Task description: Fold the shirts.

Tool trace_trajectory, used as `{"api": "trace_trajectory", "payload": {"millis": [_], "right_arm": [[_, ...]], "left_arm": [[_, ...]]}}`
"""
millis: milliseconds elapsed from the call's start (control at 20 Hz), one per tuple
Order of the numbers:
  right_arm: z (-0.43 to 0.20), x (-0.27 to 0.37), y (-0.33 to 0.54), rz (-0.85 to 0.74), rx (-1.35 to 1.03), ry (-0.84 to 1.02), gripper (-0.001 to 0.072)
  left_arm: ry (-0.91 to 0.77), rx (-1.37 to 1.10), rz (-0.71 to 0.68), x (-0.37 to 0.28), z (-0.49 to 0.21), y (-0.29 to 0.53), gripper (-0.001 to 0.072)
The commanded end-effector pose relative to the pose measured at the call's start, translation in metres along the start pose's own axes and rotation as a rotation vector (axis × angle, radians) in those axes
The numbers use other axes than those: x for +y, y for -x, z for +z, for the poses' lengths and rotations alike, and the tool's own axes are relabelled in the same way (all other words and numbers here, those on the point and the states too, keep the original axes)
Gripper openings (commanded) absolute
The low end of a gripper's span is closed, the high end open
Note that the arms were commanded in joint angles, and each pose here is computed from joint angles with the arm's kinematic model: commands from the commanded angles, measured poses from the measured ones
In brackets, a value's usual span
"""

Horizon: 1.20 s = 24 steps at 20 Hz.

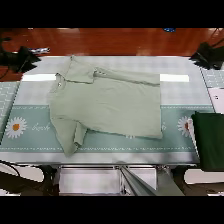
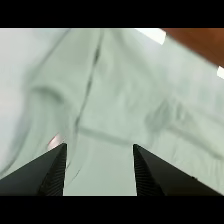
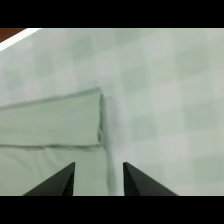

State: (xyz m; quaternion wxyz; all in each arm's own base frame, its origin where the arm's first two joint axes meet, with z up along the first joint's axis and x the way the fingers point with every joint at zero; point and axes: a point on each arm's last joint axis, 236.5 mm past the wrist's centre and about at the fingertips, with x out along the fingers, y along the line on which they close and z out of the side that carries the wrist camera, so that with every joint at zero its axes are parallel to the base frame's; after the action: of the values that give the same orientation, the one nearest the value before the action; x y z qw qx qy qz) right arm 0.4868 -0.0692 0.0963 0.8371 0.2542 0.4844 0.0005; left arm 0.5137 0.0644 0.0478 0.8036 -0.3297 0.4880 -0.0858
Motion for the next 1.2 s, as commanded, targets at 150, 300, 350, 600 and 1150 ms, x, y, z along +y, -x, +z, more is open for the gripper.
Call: {"api": "trace_trajectory", "payload": {"millis": [150,300,350,600,1150], "right_arm": [[-0.120,-0.083,0.040,-0.261,0.083,-0.018,0.0381],[-0.202,-0.082,0.011,-0.149,0.118,-0.127,0.0410],[-0.224,-0.079,0.003,-0.105,0.138,-0.159,0.0410],[-0.268,-0.053,-0.016,0.048,0.204,-0.232,0.0412],[-0.270,-0.043,-0.015,0.091,0.217,-0.248,0.0411]], "left_arm": [[0.164,0.295,-0.026,0.066,-0.151,0.030,0.0508],[0.314,0.284,-0.004,0.102,-0.216,0.026,0.0508],[0.349,0.289,-0.012,0.109,-0.230,0.026,0.0508],[0.418,0.276,-0.037,0.114,-0.247,0.011,0.0508],[0.335,0.343,0.011,0.098,-0.250,-0.027,0.0307]]}}
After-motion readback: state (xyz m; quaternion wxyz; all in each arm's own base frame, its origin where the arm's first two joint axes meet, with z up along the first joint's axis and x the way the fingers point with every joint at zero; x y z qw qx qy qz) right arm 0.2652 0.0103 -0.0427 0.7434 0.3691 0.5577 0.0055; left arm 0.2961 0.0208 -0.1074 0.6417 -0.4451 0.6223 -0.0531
